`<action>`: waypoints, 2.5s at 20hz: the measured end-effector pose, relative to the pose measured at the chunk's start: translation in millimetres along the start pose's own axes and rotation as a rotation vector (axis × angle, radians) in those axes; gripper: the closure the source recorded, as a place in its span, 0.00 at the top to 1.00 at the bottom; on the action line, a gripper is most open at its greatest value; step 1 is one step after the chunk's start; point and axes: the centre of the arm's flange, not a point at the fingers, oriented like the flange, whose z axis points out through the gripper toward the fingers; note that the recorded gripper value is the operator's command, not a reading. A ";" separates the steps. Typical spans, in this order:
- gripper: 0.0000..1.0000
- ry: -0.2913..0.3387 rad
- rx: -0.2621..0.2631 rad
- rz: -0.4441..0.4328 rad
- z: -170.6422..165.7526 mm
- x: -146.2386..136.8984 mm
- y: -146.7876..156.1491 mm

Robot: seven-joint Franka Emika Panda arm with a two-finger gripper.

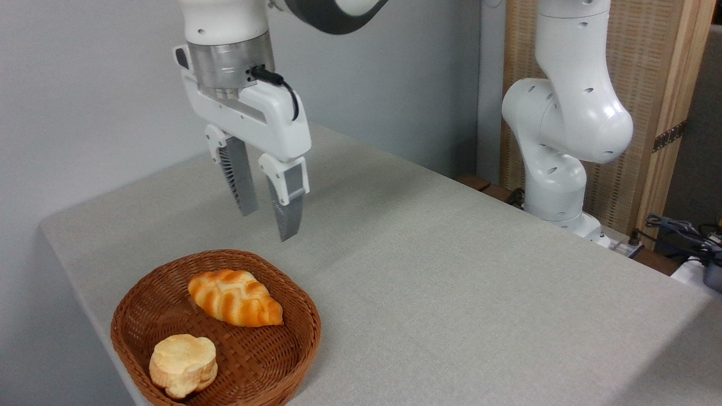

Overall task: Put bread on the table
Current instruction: 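Move the open gripper down over the round pale bun, then lower the gripper around the round bun and close on it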

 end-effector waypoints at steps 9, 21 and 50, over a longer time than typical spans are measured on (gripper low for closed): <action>1.00 0.123 0.012 -0.251 66.7 74.5 26.5; 1.00 0.078 0.117 -0.252 92.1 84.6 19.5; 1.00 0.108 0.339 -0.149 139.1 89.7 -39.9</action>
